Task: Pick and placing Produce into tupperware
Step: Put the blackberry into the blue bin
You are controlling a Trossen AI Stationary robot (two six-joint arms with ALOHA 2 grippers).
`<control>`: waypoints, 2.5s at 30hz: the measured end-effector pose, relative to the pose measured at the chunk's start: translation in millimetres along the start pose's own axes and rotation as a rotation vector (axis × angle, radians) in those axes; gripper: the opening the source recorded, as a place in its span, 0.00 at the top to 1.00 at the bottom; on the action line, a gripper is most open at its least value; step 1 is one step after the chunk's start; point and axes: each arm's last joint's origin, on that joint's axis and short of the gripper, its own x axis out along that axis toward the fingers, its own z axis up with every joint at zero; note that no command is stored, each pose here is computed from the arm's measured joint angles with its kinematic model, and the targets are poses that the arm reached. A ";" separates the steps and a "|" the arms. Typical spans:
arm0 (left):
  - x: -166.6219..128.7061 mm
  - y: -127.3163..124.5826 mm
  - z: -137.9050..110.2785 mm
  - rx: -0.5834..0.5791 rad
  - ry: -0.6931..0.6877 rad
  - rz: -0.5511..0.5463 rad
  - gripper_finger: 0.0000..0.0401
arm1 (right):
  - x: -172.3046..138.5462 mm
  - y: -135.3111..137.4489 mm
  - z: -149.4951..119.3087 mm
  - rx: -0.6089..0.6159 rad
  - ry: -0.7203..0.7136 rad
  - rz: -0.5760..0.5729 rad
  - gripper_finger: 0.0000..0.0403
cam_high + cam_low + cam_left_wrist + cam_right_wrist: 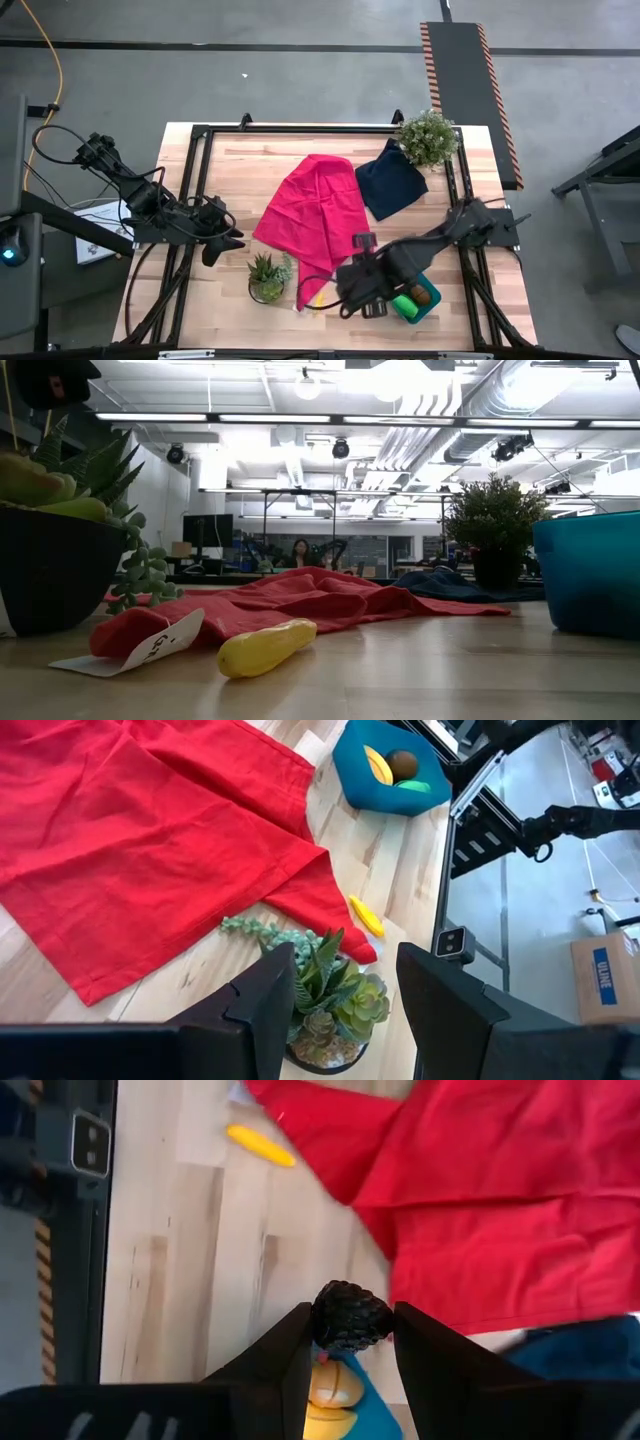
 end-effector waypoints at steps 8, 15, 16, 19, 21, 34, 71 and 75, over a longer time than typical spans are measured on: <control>0.0 -0.1 0.0 -0.015 0.000 -0.001 0.59 | -34.1 -28.4 -39.9 0.144 -0.023 -0.030 0.71; 0.0 -0.2 0.1 -0.034 -0.001 -0.001 0.59 | -43.8 -40.8 -96.8 0.331 -0.042 0.008 0.71; 0.0 -0.1 0.1 -0.035 -0.001 -0.001 0.59 | -43.3 -41.1 -104.5 0.360 -0.048 0.019 0.71; 0.0 0.0 0.2 -0.043 -0.007 0.002 0.59 | -38.4 -40.0 -124.0 0.430 -0.061 0.063 0.71; -0.1 0.1 0.4 -0.044 -0.011 0.004 0.59 | -32.5 -38.4 -135.8 0.461 -0.047 0.082 0.71; -0.1 1.0 1.6 -0.061 -0.057 0.031 0.59 | 41.6 -11.1 -160.2 0.432 0.051 0.181 0.71; -0.1 3.4 0.3 -0.056 -0.045 0.054 0.59 | 113.6 11.7 -178.2 0.507 0.174 0.197 0.71; -0.1 3.4 0.3 -0.056 -0.045 0.054 0.59 | 113.6 11.7 -178.2 0.507 0.174 0.198 0.71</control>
